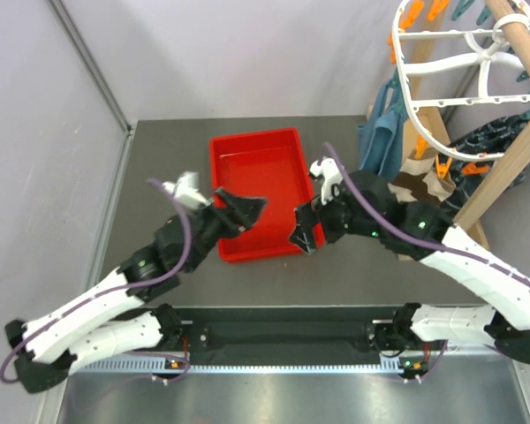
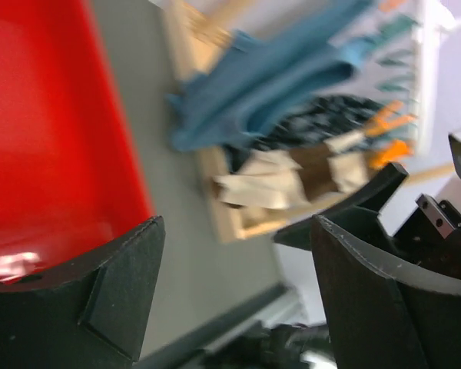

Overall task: Clip the socks to the hanger
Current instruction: Reset both arms

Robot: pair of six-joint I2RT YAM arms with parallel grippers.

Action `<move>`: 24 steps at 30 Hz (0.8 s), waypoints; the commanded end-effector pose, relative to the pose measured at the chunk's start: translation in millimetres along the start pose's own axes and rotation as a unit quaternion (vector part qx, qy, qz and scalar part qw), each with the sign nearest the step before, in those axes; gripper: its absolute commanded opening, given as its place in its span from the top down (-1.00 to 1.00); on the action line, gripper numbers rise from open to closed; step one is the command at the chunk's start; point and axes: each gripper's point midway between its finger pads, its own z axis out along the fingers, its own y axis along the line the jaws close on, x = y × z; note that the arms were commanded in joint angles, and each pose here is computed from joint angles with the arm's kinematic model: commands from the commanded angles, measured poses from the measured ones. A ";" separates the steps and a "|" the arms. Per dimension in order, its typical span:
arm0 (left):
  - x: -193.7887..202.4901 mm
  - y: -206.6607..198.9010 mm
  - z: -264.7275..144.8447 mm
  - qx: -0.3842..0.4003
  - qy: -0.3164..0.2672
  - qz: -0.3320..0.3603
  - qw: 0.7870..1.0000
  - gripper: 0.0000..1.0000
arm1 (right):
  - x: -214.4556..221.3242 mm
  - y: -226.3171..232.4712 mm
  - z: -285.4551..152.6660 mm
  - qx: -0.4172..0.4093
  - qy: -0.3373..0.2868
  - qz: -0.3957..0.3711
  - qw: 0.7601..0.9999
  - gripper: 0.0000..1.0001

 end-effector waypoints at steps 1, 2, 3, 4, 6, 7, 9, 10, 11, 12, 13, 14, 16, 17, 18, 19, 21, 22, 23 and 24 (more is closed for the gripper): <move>4.3 90.3 -32.8 -0.122 0.001 0.084 0.989 -0.65 | -37.8 -6.7 9.7 0.033 -0.128 0.053 0.990 -0.99; -6.2 88.7 -49.3 -0.104 -0.015 0.072 0.992 -0.65 | -38.7 -10.0 7.1 0.036 -0.149 0.061 0.986 -0.99; -6.0 95.0 -57.6 -0.104 -0.017 0.064 0.992 -0.67 | -31.8 -15.1 16.6 0.040 -0.159 0.071 0.984 -0.99; 0.4 110.0 -63.1 -0.112 -0.016 0.060 0.992 -0.69 | -28.5 -18.9 18.5 0.047 -0.164 0.077 0.982 -0.99; 2.4 121.3 -77.7 -0.093 -0.029 0.034 0.995 -0.72 | -14.5 -35.8 25.3 0.080 -0.169 0.086 0.979 -0.99; 3.6 123.1 -80.9 -0.083 -0.032 0.026 0.996 -0.73 | -7.7 -42.4 27.6 0.093 -0.168 0.090 0.977 -1.00; 3.0 117.2 -90.7 -0.036 -0.041 0.010 0.998 -0.73 | 13.0 -59.9 34.0 0.122 -0.177 0.109 0.970 -0.99; 6.9 120.7 -93.4 -0.018 -0.045 0.001 0.999 -0.73 | 20.8 -65.6 35.6 0.127 -0.185 0.116 0.968 -1.00; 10.2 119.3 -94.4 -0.002 -0.043 -0.004 0.999 -0.74 | 24.1 -67.9 28.5 0.120 -0.207 0.126 0.963 -0.99; 12.5 119.7 -94.8 0.008 -0.044 -0.008 0.999 -0.74 | 45.8 -74.1 39.7 0.115 -0.209 0.138 0.961 -0.99; 18.2 124.0 -92.3 0.016 -0.045 -0.012 0.999 -0.74 | 53.8 -74.3 40.4 0.103 -0.220 0.144 0.959 -0.99; 18.2 121.7 -94.3 0.032 -0.049 -0.019 0.998 -0.75 | 53.5 -69.2 28.8 0.074 -0.251 0.151 0.953 -0.99; 28.2 119.4 -89.6 0.042 -0.031 -0.016 0.999 -0.75 | 81.1 -73.0 34.7 0.052 -0.271 0.168 0.946 -0.99; 30.7 116.7 -88.3 0.050 -0.027 -0.014 0.998 -0.75 | 76.3 -71.1 17.0 0.029 -0.314 0.179 0.932 -1.00; 41.5 117.2 -85.9 0.062 -0.010 -0.011 0.998 -0.76 | 98.1 -78.1 24.3 0.031 -0.309 0.195 0.930 -1.00; 45.6 115.8 -84.5 0.073 -0.006 -0.014 0.997 -0.77 | 101.7 -82.0 18.8 0.031 -0.324 0.208 0.923 -0.99; 58.2 111.6 -82.5 0.117 0.001 -0.034 0.993 -0.77 | 118.2 -91.1 9.5 0.027 -0.350 0.233 0.907 -0.99; 63.1 108.9 -82.0 0.133 0.007 -0.044 0.990 -0.77 | 121.2 -92.8 5.3 0.021 -0.362 0.242 0.900 -1.00; 59.7 95.3 -84.1 0.171 -0.001 -0.058 0.984 -0.77 | 130.7 -94.3 11.9 0.026 -0.343 0.248 0.905 -0.99; 78.3 108.9 -79.4 0.171 0.018 -0.075 0.982 -0.76 | 133.9 -91.7 14.1 0.030 -0.320 0.242 0.915 -1.00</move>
